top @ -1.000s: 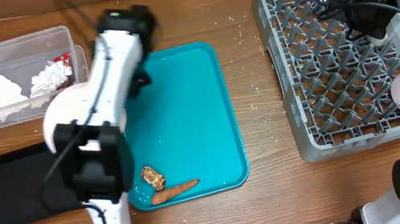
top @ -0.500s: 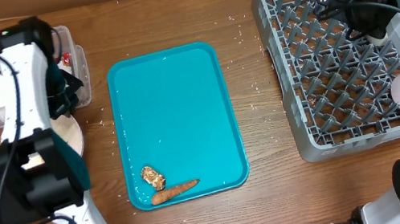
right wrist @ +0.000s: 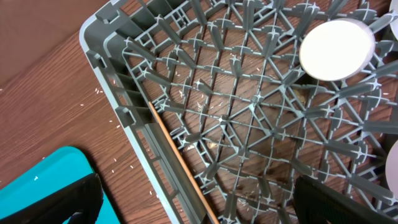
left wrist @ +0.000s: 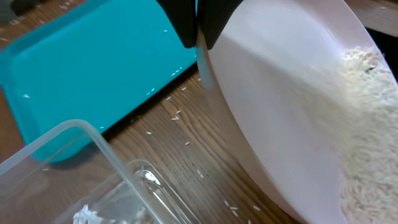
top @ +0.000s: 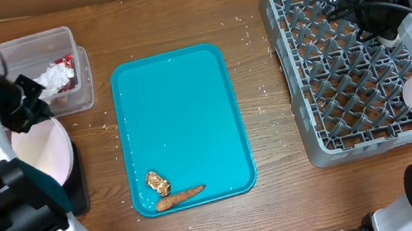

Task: Sort waste into correct bins and load items into the dishwasher
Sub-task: 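Tilt the plate to dump the rice onto the black tray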

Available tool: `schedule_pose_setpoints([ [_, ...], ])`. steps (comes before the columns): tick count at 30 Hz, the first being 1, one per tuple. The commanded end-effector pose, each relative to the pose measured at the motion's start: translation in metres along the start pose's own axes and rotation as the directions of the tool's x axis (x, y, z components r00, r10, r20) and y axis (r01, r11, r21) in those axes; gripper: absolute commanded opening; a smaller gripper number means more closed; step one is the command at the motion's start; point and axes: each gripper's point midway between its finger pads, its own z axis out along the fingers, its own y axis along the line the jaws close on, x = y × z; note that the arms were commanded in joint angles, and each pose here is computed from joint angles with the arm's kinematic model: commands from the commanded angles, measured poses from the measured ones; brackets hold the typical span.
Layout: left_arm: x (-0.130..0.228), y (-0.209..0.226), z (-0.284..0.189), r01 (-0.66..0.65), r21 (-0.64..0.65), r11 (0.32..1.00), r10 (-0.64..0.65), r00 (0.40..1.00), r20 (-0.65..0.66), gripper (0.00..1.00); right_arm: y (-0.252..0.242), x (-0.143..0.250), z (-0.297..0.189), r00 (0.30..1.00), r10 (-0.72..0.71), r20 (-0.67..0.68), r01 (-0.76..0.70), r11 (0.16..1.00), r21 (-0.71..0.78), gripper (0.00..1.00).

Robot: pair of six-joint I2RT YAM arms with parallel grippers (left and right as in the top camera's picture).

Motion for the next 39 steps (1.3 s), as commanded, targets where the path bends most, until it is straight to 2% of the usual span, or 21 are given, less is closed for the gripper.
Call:
schedule_pose_setpoints([
  [1,-0.004,-0.002,-0.02,-0.025,0.153,0.988,0.027,1.0,-0.012,0.04,-0.001,-0.003,-0.01,1.0,0.006,0.028,-0.006,1.0,-0.004,1.0],
  [7,-0.012,0.005,-0.036,0.02,0.332,0.943,0.001,0.998,-0.062,0.04,-0.001,-0.003,-0.011,1.0,0.006,0.029,-0.006,1.0,-0.004,1.0],
  [15,-0.02,0.04,-0.046,0.105,0.369,0.924,-0.076,0.993,-0.094,0.04,-0.001,-0.003,-0.011,1.0,0.006,0.029,-0.006,1.0,-0.004,1.0],
  [17,-0.019,0.036,-0.05,0.089,0.44,0.894,-0.047,0.993,-0.106,0.08,-0.001,-0.003,-0.01,1.0,0.006,0.029,-0.006,1.0,-0.004,1.0],
  [18,-0.018,0.033,-0.052,0.083,0.474,0.877,-0.033,0.993,-0.113,0.04,-0.001,-0.003,-0.011,1.0,0.006,0.029,-0.006,1.0,-0.004,1.0],
  [20,-0.015,0.029,-0.054,0.073,0.537,0.841,-0.007,0.992,-0.125,0.04,-0.001,-0.003,-0.011,1.0,0.006,0.029,-0.006,1.0,-0.004,1.0],
  [24,-0.016,0.04,-0.038,0.111,0.556,0.823,-0.026,0.987,-0.159,0.04,-0.001,-0.003,-0.011,1.0,0.006,0.029,-0.006,1.0,-0.004,1.0],
  [26,-0.009,0.035,-0.033,0.118,0.627,0.77,0.007,0.981,-0.192,0.04,-0.001,-0.003,-0.011,1.0,0.006,0.029,-0.006,1.0,-0.004,1.0],
  [29,-0.006,0.036,-0.029,0.113,0.662,0.741,0.027,0.98,-0.197,0.04,-0.001,-0.003,-0.011,1.0,0.006,0.029,-0.006,1.0,-0.004,1.0],
  [32,-0.007,0.039,-0.032,0.117,0.672,0.731,0.022,0.981,-0.194,0.04,-0.001,-0.003,-0.01,1.0,0.006,0.029,-0.006,1.0,-0.004,1.0],
  [39,-0.006,0.036,-0.05,0.144,0.752,0.643,0.02,0.979,-0.204,0.04,-0.001,-0.003,-0.011,1.0,0.006,0.029,-0.006,1.0,-0.004,1.0],
])
